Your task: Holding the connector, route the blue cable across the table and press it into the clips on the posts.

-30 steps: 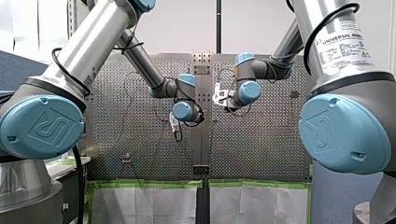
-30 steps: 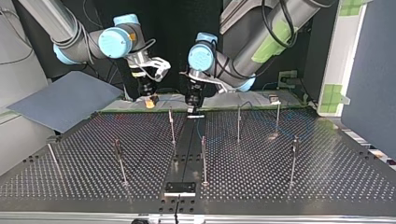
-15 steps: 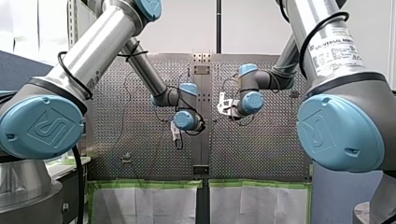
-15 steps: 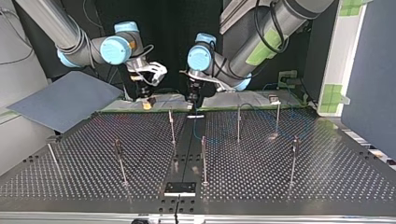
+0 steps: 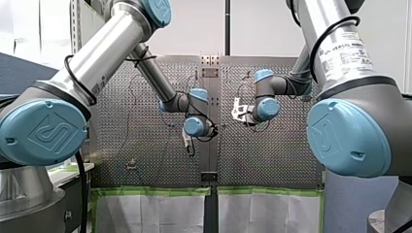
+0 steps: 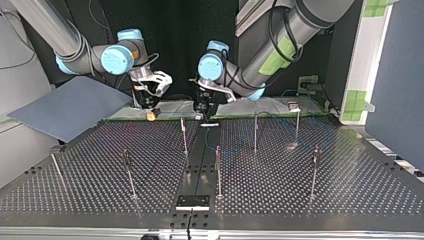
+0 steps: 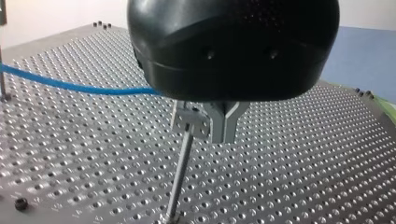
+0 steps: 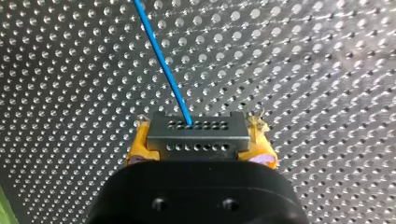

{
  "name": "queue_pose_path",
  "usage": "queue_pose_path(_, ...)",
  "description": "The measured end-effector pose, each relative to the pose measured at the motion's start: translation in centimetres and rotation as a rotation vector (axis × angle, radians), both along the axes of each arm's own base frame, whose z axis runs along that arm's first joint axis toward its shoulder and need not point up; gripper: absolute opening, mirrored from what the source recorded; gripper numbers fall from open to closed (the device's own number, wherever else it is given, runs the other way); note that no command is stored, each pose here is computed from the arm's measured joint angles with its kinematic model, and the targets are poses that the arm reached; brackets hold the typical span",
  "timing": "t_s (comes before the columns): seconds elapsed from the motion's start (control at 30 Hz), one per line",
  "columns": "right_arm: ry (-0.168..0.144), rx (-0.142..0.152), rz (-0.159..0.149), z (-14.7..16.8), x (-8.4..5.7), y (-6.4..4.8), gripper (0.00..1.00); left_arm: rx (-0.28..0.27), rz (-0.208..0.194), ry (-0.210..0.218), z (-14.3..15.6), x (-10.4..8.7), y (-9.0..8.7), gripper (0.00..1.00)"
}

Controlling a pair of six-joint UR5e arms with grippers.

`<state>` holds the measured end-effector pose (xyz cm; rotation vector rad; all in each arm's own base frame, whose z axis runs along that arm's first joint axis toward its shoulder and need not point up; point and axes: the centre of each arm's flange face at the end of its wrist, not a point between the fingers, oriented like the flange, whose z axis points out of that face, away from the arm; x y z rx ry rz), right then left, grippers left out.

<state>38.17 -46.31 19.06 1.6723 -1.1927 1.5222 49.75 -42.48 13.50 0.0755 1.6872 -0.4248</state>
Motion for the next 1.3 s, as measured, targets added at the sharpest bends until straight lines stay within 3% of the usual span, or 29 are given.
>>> queue_pose_path(0.37, 0.003, 0.009, -0.007, -1.6, -0.4, -2.3, 0.0, -0.031, 0.002, -0.045, 2.6, 3.7, -0.7, 0.0)
queue_pose_path(0.53, -0.008, -0.001, -0.01, -1.2, -0.6, -3.3, 0.0, -0.011, -0.001, -0.032, 2.0, 4.8, -1.1, 0.0)
queue_pose_path(0.73, -0.019, -0.011, -0.013, -0.9, -1.2, -5.2, 0.0, 0.013, 0.016, -0.002, 0.6, 6.4, -0.7, 0.0)
queue_pose_path(1.07, -0.016, -0.025, -0.026, -1.4, -2.2, -7.9, 0.0, 0.033, 0.043, 0.006, 1.8, 8.8, 0.3, 0.0)
queue_pose_path(1.17, -0.007, -0.031, -0.029, -1.4, -2.4, -8.2, 0.0, 0.035, 0.046, 0.006, 2.0, 9.0, 0.3, 0.06)
queue_pose_path(1.3, 0.008, -0.04, -0.027, -1.4, -2.4, -8.4, 0.0, 0.044, 0.055, 0.011, 1.9, 8.9, 0.4, 0.22)
